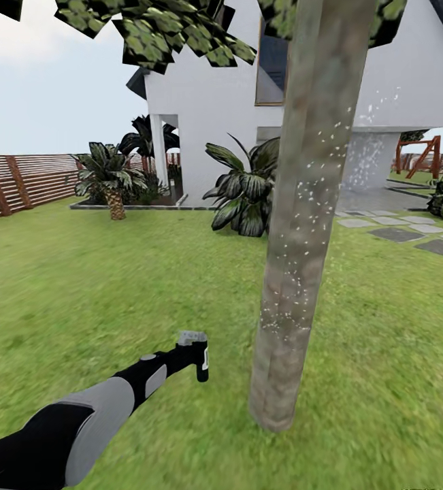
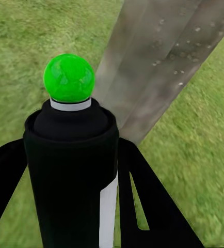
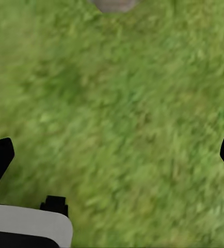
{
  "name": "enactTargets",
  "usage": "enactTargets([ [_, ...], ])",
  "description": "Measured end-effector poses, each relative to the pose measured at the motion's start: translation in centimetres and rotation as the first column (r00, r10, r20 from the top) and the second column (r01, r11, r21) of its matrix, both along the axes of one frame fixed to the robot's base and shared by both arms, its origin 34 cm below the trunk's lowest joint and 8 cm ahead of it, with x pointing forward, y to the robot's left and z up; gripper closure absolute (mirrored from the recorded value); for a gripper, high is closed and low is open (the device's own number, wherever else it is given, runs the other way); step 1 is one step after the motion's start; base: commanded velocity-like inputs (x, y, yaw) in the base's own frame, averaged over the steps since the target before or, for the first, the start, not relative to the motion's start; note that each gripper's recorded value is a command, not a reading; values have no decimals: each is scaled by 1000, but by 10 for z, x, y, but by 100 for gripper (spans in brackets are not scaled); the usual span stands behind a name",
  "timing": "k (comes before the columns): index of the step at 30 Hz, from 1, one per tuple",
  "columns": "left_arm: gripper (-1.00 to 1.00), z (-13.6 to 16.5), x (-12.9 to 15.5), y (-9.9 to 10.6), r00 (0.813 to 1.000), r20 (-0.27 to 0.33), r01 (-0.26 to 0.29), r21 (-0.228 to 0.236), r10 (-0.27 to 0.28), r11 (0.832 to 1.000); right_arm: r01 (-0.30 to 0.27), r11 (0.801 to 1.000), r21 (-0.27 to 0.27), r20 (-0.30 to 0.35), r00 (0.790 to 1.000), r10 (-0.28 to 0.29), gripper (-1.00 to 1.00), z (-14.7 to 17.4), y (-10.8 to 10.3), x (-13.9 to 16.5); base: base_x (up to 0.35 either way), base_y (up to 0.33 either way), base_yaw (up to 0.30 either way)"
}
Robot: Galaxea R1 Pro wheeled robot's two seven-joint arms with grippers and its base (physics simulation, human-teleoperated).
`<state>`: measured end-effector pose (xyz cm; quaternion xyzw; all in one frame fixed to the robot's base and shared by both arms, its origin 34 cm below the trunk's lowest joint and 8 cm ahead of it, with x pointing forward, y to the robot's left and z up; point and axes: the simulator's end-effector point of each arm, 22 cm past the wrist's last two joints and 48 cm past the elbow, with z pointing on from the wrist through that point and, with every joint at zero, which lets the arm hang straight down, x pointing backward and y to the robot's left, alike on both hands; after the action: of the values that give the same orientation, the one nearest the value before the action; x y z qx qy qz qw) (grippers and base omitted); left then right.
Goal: In the garden, pick up the pesticide atomizer on the floor and spray pesticide onto both trees until each tree trunk is fully covered.
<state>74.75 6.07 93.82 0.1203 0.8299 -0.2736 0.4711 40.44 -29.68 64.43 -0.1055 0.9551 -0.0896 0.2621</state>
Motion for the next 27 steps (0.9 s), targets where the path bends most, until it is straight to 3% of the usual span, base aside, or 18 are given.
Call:
enactTargets([
  [16,100,-10,-8,-1,1000,-7,18,21,-18,1000,0,1000,3,-3,1000,0,-100,-1,2,-1,40,25,-297],
  [27,100,-10,-8,-1,1000,-8,19,21,-19,1000,-1,1000,3,-4,1000,1,-100,-1,2,-2,111,310,-182],
])
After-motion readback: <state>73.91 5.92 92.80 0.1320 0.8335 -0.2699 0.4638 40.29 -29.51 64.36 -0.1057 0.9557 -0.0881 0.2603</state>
